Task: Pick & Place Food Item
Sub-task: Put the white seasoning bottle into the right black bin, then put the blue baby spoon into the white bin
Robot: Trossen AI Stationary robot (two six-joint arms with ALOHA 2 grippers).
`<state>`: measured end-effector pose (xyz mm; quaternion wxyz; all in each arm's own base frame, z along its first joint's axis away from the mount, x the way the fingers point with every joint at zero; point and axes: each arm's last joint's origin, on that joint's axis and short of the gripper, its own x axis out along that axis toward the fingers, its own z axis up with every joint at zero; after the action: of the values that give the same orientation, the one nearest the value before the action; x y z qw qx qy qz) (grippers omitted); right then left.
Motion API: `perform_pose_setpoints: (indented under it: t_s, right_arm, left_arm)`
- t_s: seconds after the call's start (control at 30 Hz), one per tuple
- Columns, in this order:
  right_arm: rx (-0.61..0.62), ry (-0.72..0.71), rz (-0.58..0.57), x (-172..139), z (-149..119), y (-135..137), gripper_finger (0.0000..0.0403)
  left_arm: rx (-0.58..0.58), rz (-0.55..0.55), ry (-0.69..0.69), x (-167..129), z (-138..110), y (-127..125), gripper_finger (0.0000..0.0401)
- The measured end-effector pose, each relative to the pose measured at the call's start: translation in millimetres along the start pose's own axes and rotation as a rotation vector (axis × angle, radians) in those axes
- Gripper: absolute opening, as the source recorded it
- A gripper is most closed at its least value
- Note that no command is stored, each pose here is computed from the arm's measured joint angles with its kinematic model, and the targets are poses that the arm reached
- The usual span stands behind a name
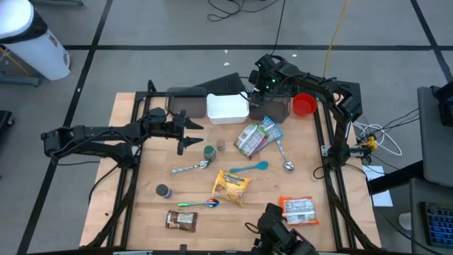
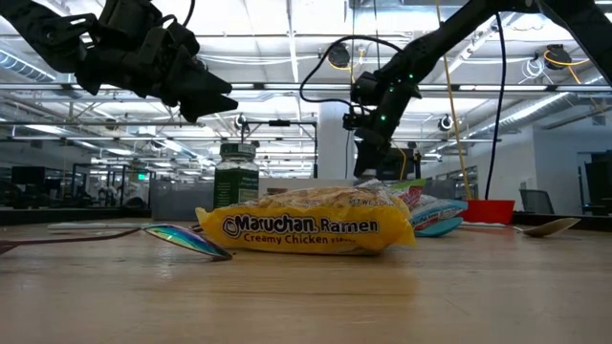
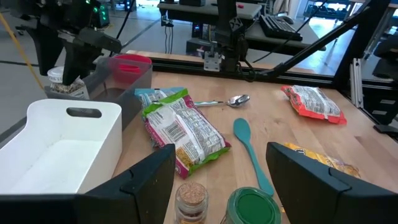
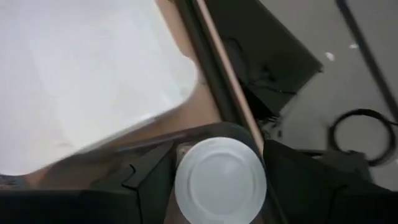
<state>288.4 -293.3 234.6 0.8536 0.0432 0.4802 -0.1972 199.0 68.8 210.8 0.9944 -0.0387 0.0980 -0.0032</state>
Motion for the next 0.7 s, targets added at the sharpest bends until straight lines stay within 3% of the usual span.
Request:
perform_pose_setpoints:
  t_s: [0.17,0.7]
  right_arm:
    - [-0.002,0.035,-0.068,-1,-1,-2,0.0246]
    - [-0.027,0.016,-0.053,-8,5,11,0.0245]
  left_arm:
    - [0.0,0.0,0.0,0,0,0,0.0257]
    - [-0.004,0.0,-0.005,0,1,0,0.0257]
